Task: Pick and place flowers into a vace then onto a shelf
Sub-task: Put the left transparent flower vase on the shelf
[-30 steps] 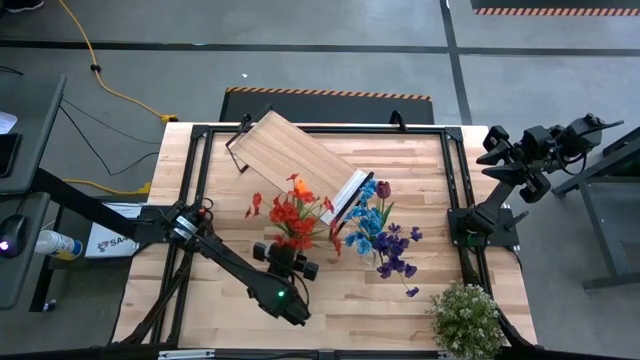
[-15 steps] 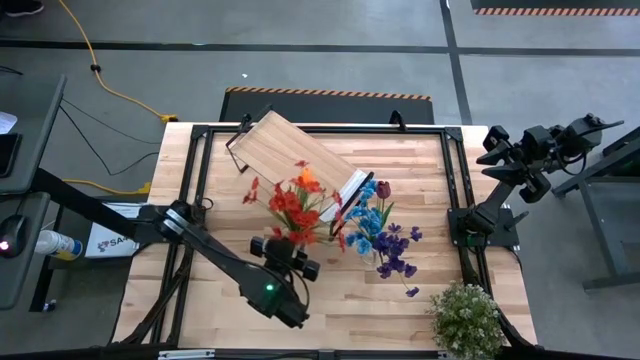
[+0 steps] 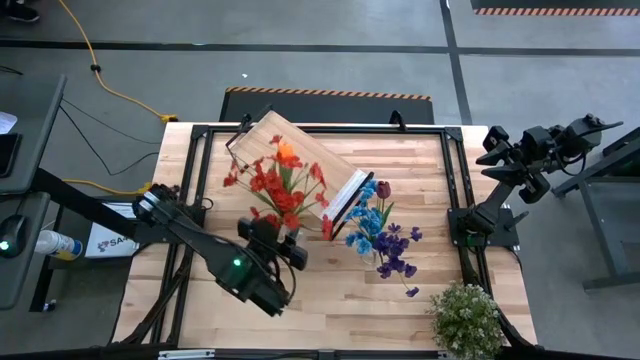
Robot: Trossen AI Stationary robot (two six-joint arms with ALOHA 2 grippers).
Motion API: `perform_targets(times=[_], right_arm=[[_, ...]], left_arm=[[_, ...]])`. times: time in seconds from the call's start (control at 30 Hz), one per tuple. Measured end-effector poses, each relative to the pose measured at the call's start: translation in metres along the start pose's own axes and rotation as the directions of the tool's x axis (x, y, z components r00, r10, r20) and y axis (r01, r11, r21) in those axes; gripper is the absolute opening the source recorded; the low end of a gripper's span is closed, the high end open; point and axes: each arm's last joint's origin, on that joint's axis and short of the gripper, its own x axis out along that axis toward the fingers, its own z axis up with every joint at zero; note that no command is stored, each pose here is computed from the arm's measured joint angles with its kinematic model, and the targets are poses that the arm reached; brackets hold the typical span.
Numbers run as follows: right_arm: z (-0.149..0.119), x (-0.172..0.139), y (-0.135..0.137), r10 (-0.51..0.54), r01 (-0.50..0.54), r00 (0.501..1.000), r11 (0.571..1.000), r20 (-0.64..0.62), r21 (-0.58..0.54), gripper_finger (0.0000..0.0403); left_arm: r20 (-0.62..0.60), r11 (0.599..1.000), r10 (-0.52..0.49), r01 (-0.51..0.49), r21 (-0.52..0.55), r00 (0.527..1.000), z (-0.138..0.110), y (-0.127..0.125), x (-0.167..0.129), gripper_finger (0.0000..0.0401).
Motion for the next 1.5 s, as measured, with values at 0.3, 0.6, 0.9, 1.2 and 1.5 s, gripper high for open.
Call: perform_targets(times=[0.3,0.6,0.9,1.2,1.5], right_arm=[[-0.001,0.000,0.000,-0.001,0.001,1.000,1.000,-0.005,-0.012,0.0129],[-0.001,0.000,0.000,-0.002,0.001,1.000,0.999,-0.010,-0.032,0.0129],[-0.001,0.000,0.000,-0.001,0.001,1.000,1.000,-0.009,-0.026,0.0129],[0.000,0.000,0.000,-0.013,0.013,1.000,1.000,0.000,-0.024,0.0130],[0.000,0.000,-0.003,-0.116,0.116,0.993,0.993,0.021,-0.025,0.0130]], left_arm=[[0.095,1.000,-0.001,0.000,0.019,0.996,0.057,0.025,0.002,0.0210],[0.209,0.987,0.152,-0.161,0.029,0.966,0.117,0.060,0.035,0.0210],[0.241,0.943,0.327,-0.334,-0.015,0.914,0.167,0.109,0.056,0.0210],[0.260,0.893,0.448,-0.443,-0.082,0.855,0.192,0.140,0.065,0.0210],[0.256,0.851,0.522,-0.517,-0.090,0.814,0.202,0.150,0.085,0.0210]])
